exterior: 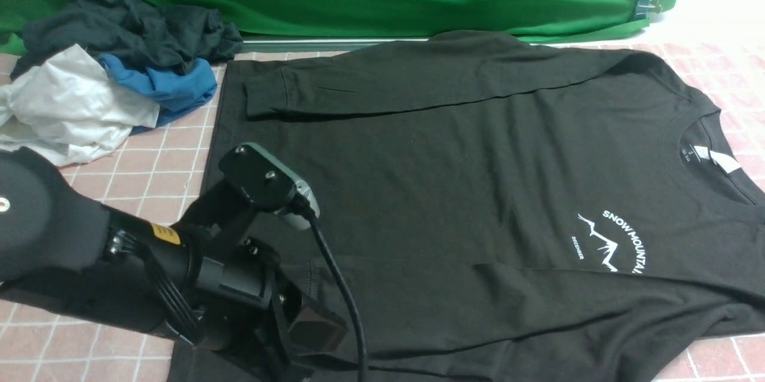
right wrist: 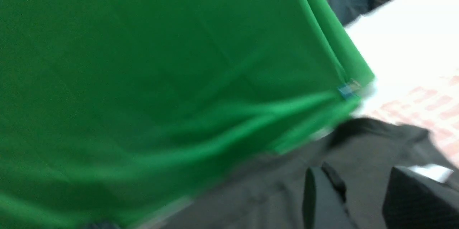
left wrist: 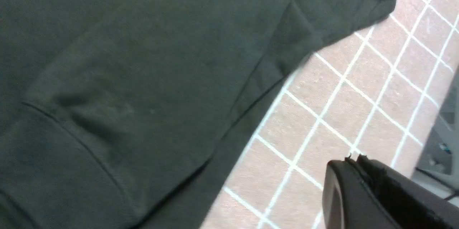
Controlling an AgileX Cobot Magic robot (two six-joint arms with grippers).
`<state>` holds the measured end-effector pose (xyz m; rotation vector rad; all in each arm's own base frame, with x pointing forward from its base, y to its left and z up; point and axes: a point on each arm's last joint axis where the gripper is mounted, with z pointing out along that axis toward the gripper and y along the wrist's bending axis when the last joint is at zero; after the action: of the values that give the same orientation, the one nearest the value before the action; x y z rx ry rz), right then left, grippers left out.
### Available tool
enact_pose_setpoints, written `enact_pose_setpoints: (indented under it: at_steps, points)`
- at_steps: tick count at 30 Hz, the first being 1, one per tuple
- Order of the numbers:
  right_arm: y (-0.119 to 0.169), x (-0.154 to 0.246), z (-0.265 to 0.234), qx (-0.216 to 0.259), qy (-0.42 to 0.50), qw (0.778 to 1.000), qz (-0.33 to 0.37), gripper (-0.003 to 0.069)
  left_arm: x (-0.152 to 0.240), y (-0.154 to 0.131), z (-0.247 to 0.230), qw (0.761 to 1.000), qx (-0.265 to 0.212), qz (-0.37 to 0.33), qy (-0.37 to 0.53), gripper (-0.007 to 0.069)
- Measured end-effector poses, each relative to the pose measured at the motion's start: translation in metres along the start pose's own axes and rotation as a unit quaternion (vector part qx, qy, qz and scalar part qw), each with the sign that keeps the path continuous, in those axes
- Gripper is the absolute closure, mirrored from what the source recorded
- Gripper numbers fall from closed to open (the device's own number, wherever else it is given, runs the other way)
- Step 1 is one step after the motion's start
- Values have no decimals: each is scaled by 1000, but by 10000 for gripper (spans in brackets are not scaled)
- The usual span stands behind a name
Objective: Fold a long-sleeved shirt over a pink coffee tablecloth.
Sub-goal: 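Grasp the left edge of the dark T-shirt lying flat on the table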
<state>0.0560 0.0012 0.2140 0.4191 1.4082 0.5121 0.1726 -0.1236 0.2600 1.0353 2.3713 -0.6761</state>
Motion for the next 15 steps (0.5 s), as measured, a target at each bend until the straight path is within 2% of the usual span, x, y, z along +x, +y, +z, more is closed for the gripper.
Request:
enact_pose_setpoints:
  at_steps: [3,6,8,9,11,14,15]
  points:
    - [0,-1,0,-3,-4,999,51,419,-4,4,-3,1000,-23,14,5,605]
    - [5,-1,-1,4,50,996,77,419,-9,12,-5,999,-35,16,24,605]
    - [14,-8,0,-2,95,994,60,419,-13,19,-5,999,-34,7,36,605]
    - [33,-24,0,-27,165,986,5,419,-19,30,-2,998,-33,-8,47,605]
    - [41,-30,-1,-37,204,978,-30,419,-22,36,0,998,-34,-14,51,605]
    - [73,-58,-2,-108,331,925,-151,419,-25,57,12,996,-58,-16,62,603]
    - [82,-65,-2,-133,382,893,-196,419,-25,65,19,995,-72,-7,69,596]
